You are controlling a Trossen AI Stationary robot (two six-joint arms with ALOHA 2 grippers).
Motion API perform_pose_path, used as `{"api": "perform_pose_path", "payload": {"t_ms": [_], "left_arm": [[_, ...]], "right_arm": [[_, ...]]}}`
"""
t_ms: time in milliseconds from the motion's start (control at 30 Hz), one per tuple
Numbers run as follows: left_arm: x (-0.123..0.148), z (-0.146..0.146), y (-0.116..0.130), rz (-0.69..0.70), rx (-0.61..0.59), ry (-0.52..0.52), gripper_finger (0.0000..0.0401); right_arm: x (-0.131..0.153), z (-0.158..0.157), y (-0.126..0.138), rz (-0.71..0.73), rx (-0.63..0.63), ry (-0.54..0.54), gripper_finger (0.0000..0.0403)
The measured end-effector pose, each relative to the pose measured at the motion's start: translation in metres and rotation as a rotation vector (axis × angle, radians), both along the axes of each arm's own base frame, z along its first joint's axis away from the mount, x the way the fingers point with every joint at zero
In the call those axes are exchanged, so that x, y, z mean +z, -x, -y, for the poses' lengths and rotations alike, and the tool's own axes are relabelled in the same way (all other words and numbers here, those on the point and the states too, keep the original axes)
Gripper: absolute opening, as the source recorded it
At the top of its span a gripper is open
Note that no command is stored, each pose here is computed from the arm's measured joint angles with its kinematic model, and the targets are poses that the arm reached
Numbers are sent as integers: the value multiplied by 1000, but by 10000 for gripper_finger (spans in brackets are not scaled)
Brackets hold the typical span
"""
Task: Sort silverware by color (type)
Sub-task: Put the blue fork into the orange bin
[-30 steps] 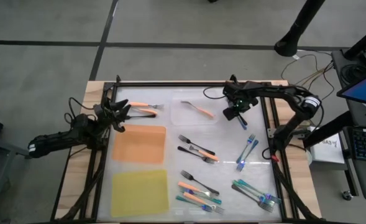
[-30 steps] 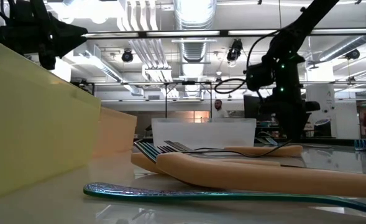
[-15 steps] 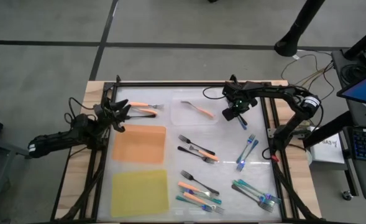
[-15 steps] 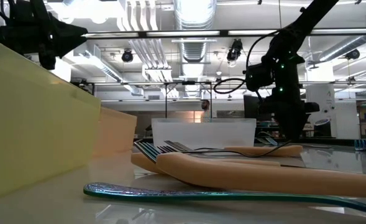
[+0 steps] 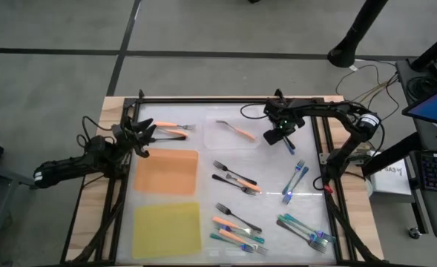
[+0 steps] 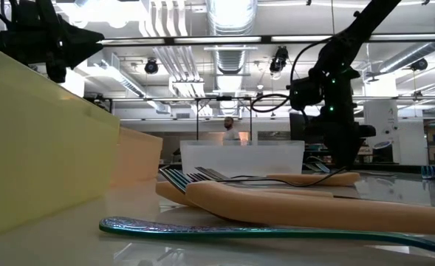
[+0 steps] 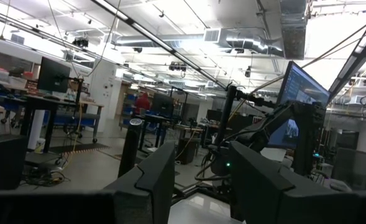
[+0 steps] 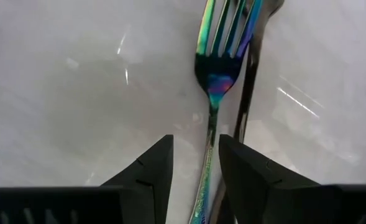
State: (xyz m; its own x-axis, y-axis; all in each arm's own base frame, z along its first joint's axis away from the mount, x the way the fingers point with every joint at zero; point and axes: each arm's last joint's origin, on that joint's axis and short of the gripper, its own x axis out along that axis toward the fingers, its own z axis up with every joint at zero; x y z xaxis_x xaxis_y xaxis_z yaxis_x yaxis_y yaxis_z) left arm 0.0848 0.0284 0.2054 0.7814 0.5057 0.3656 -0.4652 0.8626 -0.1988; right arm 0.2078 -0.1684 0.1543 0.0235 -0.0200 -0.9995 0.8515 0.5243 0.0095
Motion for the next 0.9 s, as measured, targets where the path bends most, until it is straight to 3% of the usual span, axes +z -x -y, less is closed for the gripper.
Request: {"api": "perform_pose_path", "payload": {"t_ms": [633,900], "left_arm": [[0,0,0,0,0,0,132],[0,0,0,0,0,0,132]], "right_arm": [[-13,2,-5,1,55,-22,114],[-12,2,-7,28,83,-12,24]]}}
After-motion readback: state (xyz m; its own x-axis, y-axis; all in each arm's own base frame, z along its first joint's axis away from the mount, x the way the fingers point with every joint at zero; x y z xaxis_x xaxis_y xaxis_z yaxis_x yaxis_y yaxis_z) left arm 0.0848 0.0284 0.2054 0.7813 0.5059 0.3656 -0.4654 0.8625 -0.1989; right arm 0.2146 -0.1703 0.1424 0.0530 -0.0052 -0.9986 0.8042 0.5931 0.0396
